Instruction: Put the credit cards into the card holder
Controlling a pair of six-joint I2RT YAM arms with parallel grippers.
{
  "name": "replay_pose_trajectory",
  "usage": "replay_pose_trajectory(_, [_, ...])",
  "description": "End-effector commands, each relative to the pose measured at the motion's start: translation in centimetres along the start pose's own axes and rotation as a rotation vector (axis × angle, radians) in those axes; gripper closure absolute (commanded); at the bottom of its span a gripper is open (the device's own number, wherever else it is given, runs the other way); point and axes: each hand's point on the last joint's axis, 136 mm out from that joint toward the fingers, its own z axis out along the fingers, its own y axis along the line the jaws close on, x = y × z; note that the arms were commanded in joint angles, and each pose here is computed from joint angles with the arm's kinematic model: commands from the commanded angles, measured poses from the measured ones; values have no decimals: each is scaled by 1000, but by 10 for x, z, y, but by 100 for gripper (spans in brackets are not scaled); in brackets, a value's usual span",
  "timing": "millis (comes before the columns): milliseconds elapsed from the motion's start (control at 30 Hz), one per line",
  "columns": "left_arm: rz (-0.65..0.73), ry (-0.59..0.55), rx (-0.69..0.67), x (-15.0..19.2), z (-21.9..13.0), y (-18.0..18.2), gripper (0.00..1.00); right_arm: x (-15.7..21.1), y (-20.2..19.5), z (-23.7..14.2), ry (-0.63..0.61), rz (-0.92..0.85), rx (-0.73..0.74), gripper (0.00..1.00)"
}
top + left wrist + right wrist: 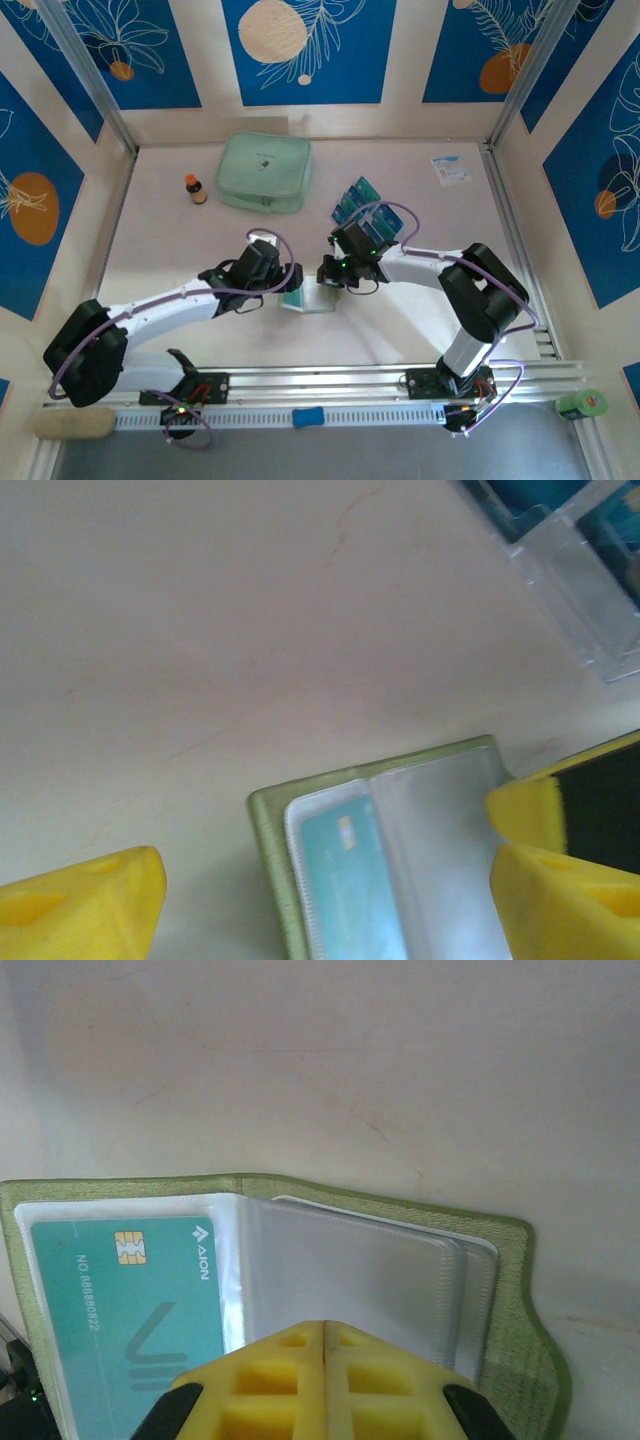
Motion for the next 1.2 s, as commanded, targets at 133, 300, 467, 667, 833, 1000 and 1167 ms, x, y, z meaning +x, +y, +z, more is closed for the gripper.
replay_pose_trajectory(133, [85, 38, 39, 5, 0, -24, 16, -1, -2, 2, 19, -20, 13, 100])
replay_pose_trajectory(300, [102, 85, 40, 21, 13, -25, 16, -2, -4, 3, 23, -17, 16, 100])
replay_pose_trajectory(467, [137, 138, 22, 37, 27, -21, 16, -1, -8, 9, 42, -17, 25, 100])
replay_pose_trajectory(667, [164, 167, -19, 49, 35, -9, 15, 7, -13, 18, 70, -2, 25, 100])
replay_pose_trajectory(833, [169, 169, -12, 55, 39, -6, 15, 14, -11, 24, 83, 3, 20, 100])
replay_pose_trajectory(1000, [173, 174, -15, 58, 40, -4, 14, 8, -8, 10, 48, -18, 31, 100])
replay_pose_trajectory(1167, [174, 181, -15, 62, 43, -3, 14, -1, -8, -8, 3, -37, 39, 100])
